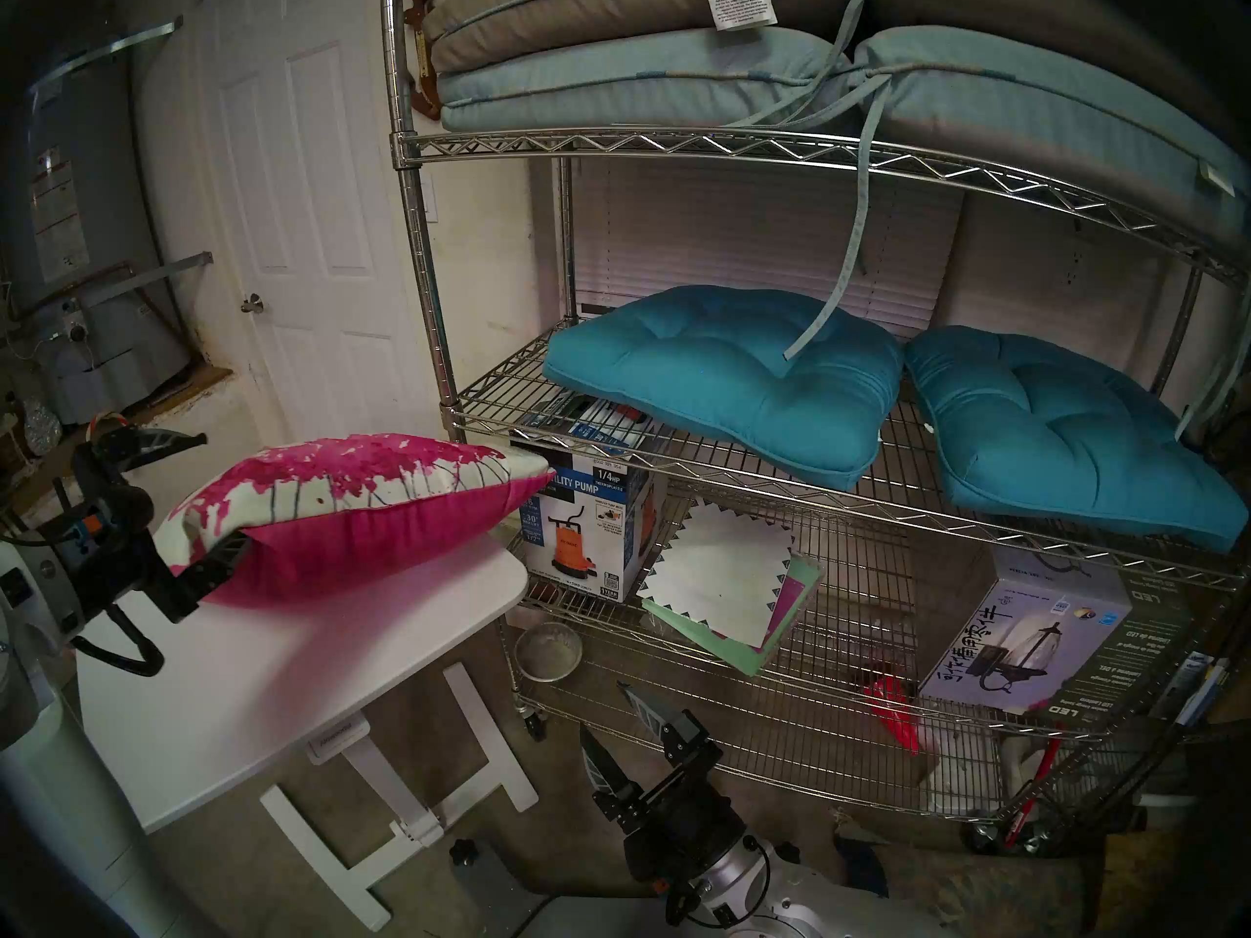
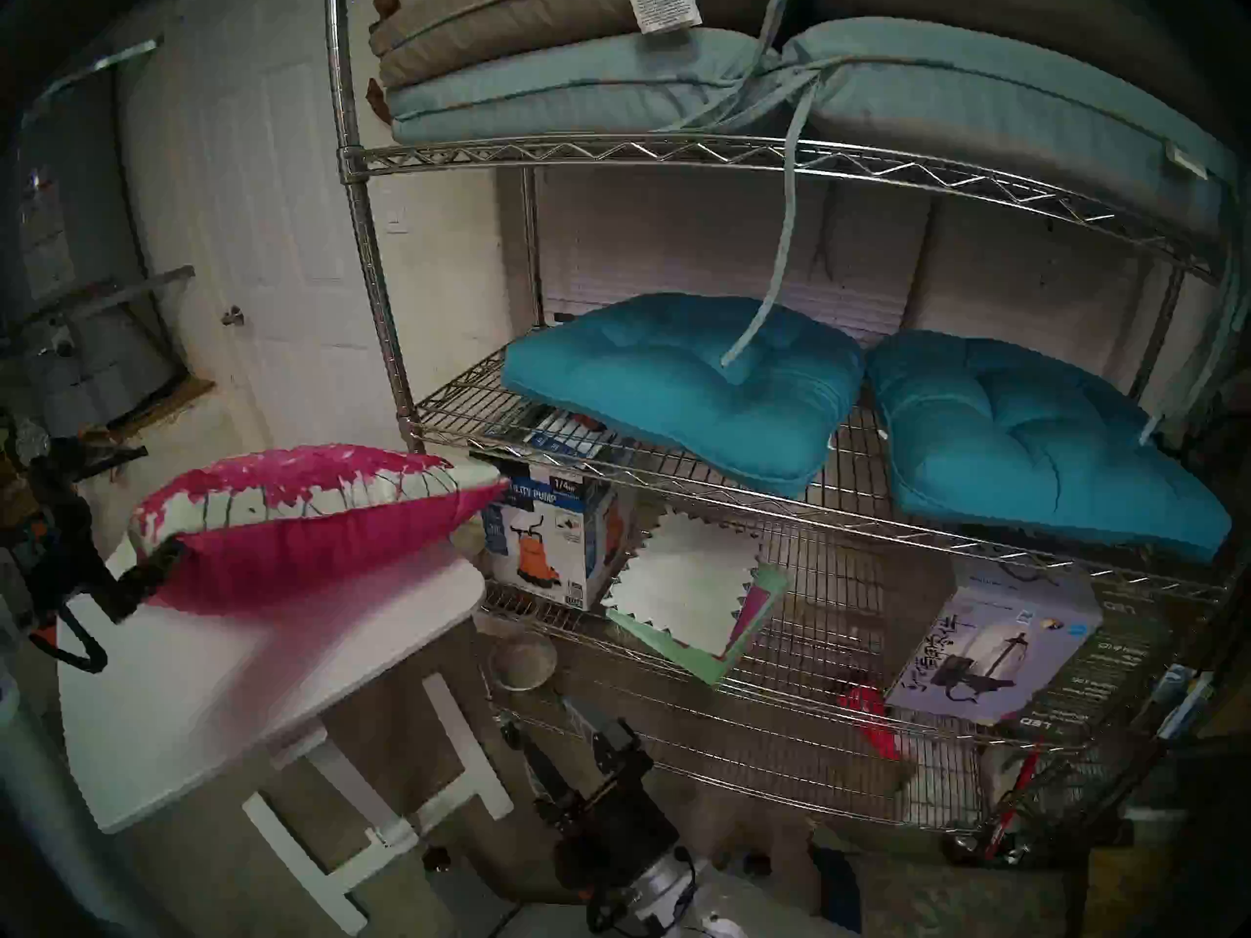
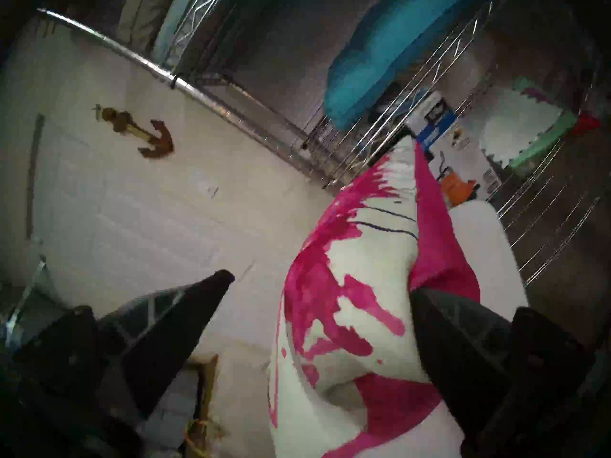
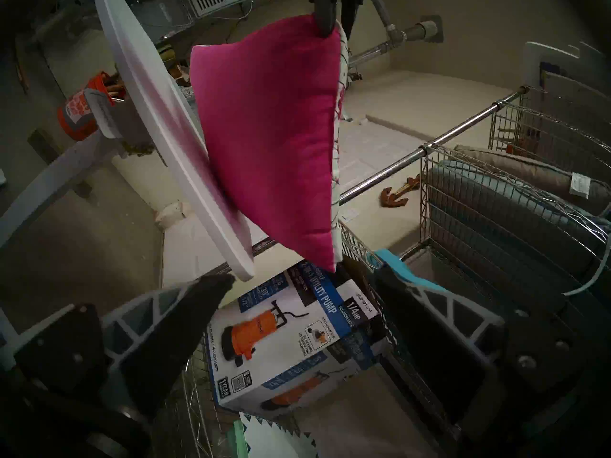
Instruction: Take cushion off the shelf
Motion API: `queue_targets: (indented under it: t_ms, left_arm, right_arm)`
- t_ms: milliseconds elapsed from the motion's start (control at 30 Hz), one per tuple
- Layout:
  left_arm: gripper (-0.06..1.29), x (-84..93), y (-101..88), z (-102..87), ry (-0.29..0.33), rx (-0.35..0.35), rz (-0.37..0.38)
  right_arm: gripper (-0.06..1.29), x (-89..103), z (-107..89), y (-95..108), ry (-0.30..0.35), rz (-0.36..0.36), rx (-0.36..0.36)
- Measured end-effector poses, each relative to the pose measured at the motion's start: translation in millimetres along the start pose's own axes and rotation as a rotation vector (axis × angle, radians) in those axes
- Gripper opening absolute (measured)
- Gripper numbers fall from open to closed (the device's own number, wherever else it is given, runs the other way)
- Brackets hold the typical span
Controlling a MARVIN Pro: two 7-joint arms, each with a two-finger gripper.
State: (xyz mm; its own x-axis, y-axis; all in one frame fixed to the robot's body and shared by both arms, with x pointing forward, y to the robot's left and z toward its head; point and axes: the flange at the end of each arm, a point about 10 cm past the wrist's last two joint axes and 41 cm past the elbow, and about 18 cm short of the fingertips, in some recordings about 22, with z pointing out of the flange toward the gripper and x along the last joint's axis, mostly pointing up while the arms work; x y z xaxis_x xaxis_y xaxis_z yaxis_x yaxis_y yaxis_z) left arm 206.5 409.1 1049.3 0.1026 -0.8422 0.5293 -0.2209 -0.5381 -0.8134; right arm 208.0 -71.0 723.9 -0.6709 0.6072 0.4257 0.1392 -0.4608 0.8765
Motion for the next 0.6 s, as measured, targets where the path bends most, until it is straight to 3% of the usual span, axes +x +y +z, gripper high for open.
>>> queue_targets:
  t_ms: [300,600]
  left_arm:
    - [1.27,-18.5,-22.3,-14.7,-0.201,0.094,0.047]
    - [1.27,-17.0,-52.3,-24.9,-0.286,0.21,0.133]
  right_arm:
    - [1.22,0.0,-0.1,0.3,0.0,0.0,-0.001]
    - [1.22,-0.1,-0.2,0.4,0.0,0.0,-0.002]
